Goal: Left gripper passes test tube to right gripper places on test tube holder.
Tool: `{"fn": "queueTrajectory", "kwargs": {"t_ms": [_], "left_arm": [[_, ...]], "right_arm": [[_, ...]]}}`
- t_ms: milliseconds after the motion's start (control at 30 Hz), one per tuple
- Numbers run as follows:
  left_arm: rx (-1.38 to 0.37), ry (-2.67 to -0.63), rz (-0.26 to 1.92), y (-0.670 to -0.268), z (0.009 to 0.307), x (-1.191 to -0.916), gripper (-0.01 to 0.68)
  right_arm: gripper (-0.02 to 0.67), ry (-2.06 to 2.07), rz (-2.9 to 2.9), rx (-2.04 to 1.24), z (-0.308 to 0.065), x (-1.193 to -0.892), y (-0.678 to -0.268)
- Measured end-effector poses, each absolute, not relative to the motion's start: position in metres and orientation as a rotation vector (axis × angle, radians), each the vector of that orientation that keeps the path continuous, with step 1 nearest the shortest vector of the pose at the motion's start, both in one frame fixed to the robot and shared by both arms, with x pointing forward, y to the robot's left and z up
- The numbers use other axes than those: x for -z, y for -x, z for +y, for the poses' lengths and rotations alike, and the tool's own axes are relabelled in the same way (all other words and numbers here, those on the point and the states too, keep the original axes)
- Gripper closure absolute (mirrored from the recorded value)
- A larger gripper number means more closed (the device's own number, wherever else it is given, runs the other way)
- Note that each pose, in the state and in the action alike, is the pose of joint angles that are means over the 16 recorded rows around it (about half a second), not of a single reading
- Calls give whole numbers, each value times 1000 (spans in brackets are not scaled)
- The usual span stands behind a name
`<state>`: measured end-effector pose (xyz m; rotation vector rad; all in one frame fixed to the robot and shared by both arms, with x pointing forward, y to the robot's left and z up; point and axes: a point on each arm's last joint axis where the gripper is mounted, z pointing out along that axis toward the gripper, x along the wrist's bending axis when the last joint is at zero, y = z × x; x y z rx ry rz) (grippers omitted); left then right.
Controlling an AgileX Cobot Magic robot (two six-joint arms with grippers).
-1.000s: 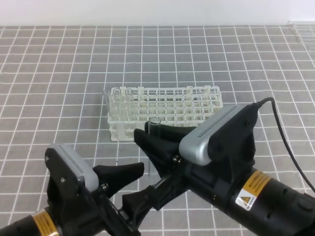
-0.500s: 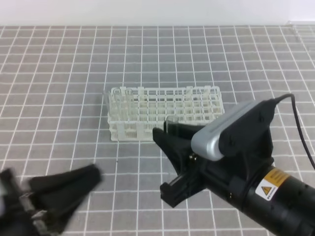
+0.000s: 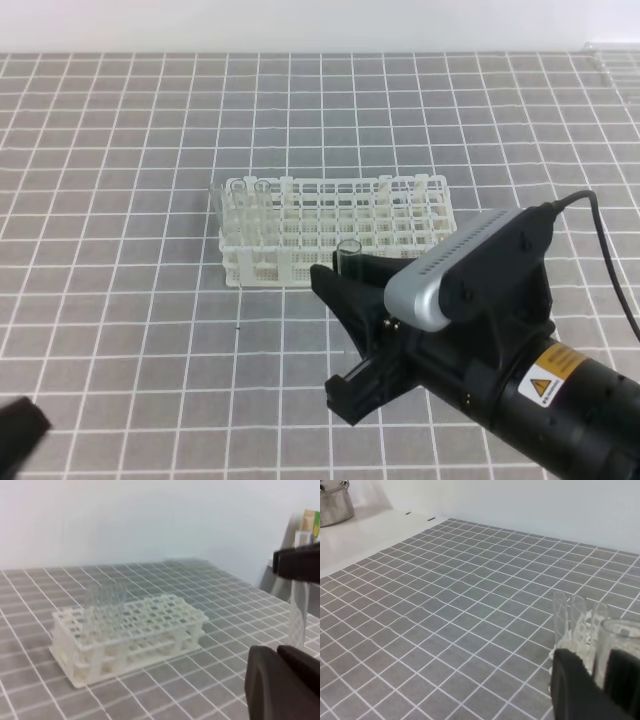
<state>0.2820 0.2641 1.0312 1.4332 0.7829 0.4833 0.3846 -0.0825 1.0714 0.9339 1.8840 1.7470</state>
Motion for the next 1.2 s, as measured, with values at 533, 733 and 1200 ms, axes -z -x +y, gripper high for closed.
{"fn": "queueTrajectory", "kwargs": {"t_ms": [533,733,1200], "left_arm": [[-394,-1458,817,-282,258,-973,673],[-394,-1478,833,-283,259,-970,673],[-394,-1480,835,-282,259,-970,673]], "right_arm": [[554,-935,1884,-1747,-83,-1071,-385],[554,-934,1885,-1746,-83,-1071,-385],[554,-896,1892,-1727,-82,-1071,-384]]}}
